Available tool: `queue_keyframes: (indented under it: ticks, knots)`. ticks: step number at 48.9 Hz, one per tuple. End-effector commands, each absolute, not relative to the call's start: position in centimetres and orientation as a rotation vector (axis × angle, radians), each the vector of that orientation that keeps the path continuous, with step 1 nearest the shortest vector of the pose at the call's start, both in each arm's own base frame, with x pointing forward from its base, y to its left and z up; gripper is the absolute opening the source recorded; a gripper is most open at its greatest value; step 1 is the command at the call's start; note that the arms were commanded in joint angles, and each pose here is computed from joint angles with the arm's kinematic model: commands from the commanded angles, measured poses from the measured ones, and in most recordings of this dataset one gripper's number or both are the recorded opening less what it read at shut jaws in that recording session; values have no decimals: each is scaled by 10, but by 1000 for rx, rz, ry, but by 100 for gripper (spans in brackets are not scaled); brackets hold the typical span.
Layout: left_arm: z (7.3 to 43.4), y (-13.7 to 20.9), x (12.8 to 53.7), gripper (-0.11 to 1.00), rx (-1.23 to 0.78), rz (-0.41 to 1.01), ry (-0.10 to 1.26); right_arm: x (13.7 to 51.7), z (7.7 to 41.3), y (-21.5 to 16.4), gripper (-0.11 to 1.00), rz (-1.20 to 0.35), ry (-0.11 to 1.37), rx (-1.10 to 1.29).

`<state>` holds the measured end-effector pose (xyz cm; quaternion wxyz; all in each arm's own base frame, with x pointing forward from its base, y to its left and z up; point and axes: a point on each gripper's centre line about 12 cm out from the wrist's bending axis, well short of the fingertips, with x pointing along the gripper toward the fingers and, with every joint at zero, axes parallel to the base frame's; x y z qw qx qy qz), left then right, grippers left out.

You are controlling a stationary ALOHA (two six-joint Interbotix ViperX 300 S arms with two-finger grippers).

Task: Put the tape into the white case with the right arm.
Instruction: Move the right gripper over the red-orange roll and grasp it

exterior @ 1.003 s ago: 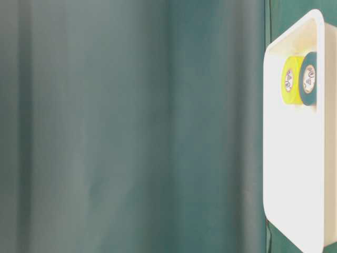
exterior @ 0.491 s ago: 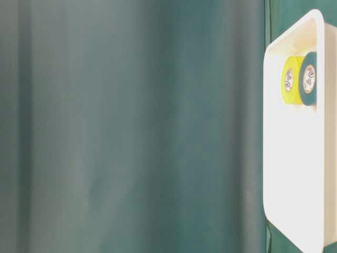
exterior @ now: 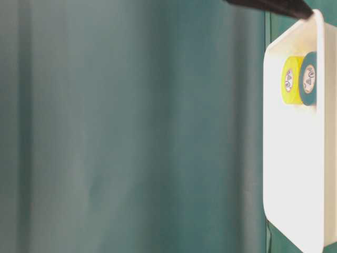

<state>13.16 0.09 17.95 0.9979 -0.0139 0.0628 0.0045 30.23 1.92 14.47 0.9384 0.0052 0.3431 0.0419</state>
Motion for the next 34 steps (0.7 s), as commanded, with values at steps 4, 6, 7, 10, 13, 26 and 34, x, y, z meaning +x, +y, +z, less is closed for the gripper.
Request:
queue_keyframes:
  ticks: [4,6,7,10,13,26,34]
  knots:
    - [182,1,133,0,-29,11,121,331,152,29,52,114,668,4]
    - [182,1,133,0,-31,11,121,337,152,32,52,120,667,2]
    - [182,1,133,0,-31,11,121,341,152,32,52,122,665,0]
    - [182,1,133,0,-31,11,120,349,151,36,52,131,665,-3]
    - [182,1,133,0,-31,11,121,359,150,39,52,137,664,-5]
    - [183,1,133,0,-31,11,120,397,143,46,52,140,662,-2]
    - [182,1,133,0,-31,11,121,418,141,48,52,142,650,-4]
